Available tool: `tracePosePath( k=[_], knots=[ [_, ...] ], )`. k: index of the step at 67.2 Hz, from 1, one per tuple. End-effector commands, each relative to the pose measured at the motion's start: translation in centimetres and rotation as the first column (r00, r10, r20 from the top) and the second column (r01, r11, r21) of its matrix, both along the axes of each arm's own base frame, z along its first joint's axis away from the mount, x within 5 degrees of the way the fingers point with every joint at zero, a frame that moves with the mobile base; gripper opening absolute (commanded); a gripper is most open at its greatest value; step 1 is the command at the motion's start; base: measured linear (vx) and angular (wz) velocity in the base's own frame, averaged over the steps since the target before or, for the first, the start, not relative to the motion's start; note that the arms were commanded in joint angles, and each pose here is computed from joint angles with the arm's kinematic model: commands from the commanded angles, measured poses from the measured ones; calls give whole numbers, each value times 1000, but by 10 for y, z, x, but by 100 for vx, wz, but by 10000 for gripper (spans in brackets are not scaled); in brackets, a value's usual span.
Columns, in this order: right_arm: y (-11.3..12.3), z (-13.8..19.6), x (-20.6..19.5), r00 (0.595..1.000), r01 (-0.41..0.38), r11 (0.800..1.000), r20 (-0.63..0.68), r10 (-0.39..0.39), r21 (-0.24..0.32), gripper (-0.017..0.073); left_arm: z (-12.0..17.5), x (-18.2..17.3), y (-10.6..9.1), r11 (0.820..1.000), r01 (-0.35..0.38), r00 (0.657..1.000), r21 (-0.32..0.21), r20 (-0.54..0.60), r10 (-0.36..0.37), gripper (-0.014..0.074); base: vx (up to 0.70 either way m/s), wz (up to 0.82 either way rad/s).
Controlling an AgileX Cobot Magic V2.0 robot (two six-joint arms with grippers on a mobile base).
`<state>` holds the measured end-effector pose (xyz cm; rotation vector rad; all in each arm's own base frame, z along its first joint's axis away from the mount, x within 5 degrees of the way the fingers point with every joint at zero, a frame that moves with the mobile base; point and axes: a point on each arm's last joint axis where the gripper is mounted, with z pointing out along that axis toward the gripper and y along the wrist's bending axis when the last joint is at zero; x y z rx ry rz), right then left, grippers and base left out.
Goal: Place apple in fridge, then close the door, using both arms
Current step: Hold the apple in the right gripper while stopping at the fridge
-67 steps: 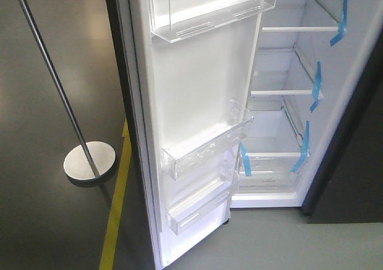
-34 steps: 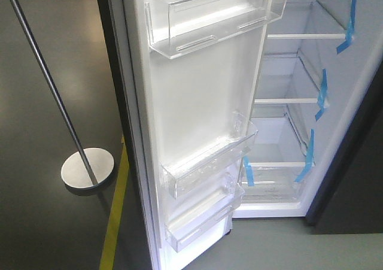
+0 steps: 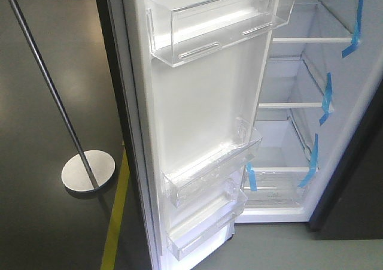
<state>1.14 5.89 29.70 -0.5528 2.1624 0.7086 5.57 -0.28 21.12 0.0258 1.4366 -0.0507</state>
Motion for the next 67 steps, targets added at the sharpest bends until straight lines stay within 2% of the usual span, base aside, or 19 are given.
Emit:
tracePosePath(
  k=[1, 67],
  knots=[
    [3, 9, -1, 1000, -30, 999, 8, 30, 42, 388, 3, -2, 0, 1000, 4, 998, -14, 68, -3, -6, 4, 1],
    [3, 9, -1, 1000, -30, 999, 8, 30, 42, 388, 3, -2, 0, 1000, 4, 998, -14, 68, -3, -6, 6, 2]
  ],
)
